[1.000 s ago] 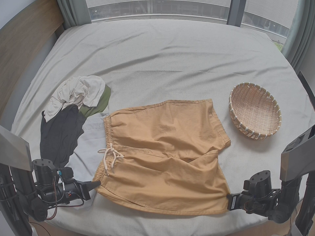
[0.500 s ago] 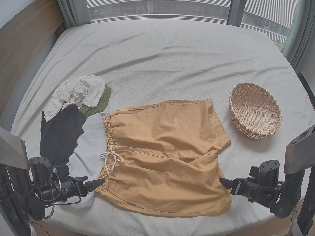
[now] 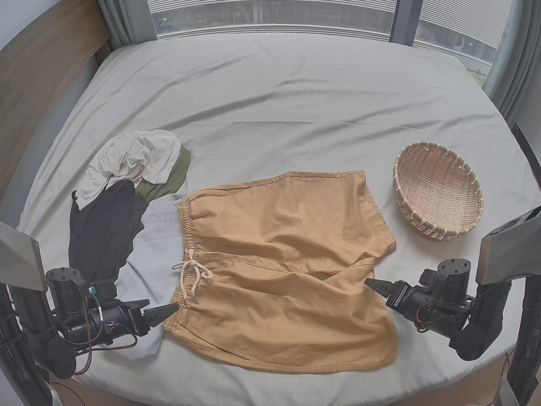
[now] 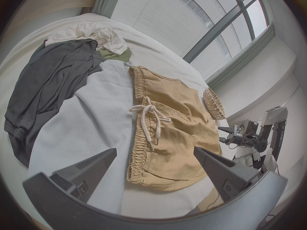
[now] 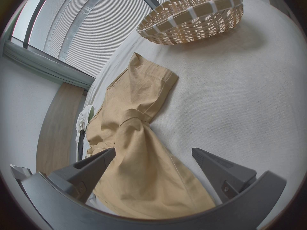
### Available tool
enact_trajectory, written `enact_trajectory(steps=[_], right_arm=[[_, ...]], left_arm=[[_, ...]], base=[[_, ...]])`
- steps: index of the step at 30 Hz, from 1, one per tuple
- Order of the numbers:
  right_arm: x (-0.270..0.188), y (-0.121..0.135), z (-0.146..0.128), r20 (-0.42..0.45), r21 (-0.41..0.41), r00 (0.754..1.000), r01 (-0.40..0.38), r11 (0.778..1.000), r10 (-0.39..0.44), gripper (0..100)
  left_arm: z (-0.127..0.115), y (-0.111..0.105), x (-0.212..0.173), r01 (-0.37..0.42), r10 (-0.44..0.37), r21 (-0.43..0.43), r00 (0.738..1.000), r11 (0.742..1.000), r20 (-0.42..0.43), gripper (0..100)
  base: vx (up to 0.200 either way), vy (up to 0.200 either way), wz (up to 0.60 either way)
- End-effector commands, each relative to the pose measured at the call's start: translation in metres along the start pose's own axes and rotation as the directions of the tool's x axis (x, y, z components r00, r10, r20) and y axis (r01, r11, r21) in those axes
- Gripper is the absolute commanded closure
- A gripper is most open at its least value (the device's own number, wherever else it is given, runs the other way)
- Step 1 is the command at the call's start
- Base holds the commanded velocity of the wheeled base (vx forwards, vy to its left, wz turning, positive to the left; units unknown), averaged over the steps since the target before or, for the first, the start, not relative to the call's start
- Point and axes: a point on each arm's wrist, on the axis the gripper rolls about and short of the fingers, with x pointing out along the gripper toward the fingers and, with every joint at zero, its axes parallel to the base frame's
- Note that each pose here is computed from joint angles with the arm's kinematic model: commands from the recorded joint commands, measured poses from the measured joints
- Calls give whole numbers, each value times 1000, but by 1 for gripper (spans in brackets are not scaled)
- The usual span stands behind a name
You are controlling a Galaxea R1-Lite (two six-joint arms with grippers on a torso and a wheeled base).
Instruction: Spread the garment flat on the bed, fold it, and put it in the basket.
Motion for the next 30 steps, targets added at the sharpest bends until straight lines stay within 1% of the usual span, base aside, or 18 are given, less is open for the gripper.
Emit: enact_trajectory(steps=[1, 5, 8, 11, 13, 19, 22, 23, 30], right_arm=[[12, -2, 1, -2, 24, 1000, -19, 1000, 19, 0], [15, 1, 0, -46, 83, 996, -68, 994, 72, 0], [15, 2, 0, -61, 95, 994, -82, 992, 88, 0], [13, 3, 2, -78, 132, 990, -107, 985, 118, 0], [11, 3, 3, -80, 141, 989, -112, 984, 124, 0], [2, 4, 13, -42, 147, 992, -114, 983, 122, 0], [-3, 1, 14, -37, 153, 993, -101, 983, 108, 0], [-3, 0, 14, -39, 154, 994, -97, 983, 104, 100], [2, -6, 7, -65, 150, 995, -70, 986, 81, 100]], left_arm=[[-1, 0, -1, -1, 1, -2, 1000, 1000, -4, 0], [-1, 0, -1, -1, 1, -3, 1000, 1000, -6, 0], [-1, -1, -1, 0, 0, -2, 1000, 1000, -6, 0], [-1, 0, -1, 0, 0, -2, 1000, 1000, -3, 0], [-1, 0, -1, 1, -1, -3, 1000, 1000, -6, 0], [-1, -1, -1, 2, -2, -3, 1000, 1000, -7, 0], [-1, -1, -1, 4, -5, -2, 1000, 1000, -8, 0], [-2, -1, -1, 7, -7, -2, 1000, 1000, -10, 0], [-2, -1, -1, 6, -6, -1, 1000, 1000, -12, 0]], base=[[0, 0, 0], [0, 0, 0], [0, 0, 0], [0, 0, 0], [0, 0, 0], [0, 0, 0], [0, 0, 0], [0, 0, 0], [0, 0, 0]])
